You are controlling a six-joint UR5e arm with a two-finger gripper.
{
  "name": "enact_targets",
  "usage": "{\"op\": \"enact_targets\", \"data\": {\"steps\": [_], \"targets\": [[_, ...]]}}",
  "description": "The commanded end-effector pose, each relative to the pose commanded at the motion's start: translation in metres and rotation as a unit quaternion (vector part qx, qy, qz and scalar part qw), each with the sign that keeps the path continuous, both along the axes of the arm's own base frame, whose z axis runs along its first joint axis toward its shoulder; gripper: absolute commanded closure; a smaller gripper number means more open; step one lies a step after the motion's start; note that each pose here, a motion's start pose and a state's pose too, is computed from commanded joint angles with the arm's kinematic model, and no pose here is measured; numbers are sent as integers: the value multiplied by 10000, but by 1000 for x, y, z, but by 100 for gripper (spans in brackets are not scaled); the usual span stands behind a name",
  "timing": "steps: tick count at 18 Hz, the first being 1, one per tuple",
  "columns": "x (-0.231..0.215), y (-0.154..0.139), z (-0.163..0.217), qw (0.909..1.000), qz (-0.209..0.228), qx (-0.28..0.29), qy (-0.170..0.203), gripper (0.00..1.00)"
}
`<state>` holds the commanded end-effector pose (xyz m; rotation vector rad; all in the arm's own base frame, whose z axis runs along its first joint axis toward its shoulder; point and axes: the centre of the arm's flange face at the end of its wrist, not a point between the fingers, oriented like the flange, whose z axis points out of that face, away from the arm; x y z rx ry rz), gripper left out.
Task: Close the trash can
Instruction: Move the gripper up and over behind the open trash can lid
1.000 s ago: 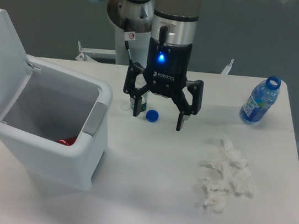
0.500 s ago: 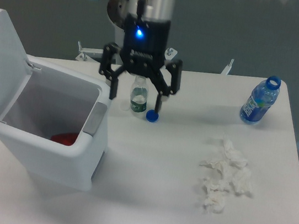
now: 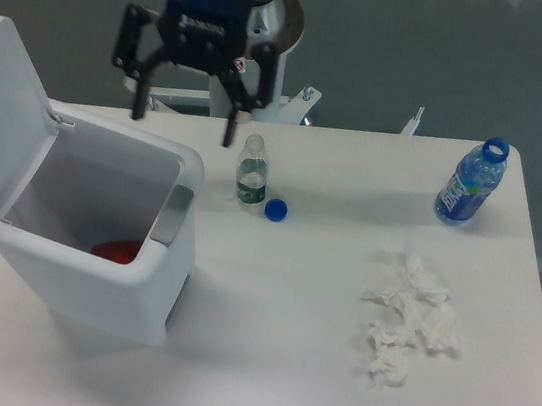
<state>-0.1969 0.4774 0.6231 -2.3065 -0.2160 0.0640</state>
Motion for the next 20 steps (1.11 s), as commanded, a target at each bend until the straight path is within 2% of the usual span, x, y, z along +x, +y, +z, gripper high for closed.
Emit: {"op": "enact_targets", "data": {"steps": [8,11,15,20], "targets": [[76,-12,38,9970,-631,453,-21,0],[102,-11,39,9950,-879,471,-30,0],[130,-3,34,9893,-1339,523,-243,0],[153,1,38,9770,-1900,770,-589,0]]}}
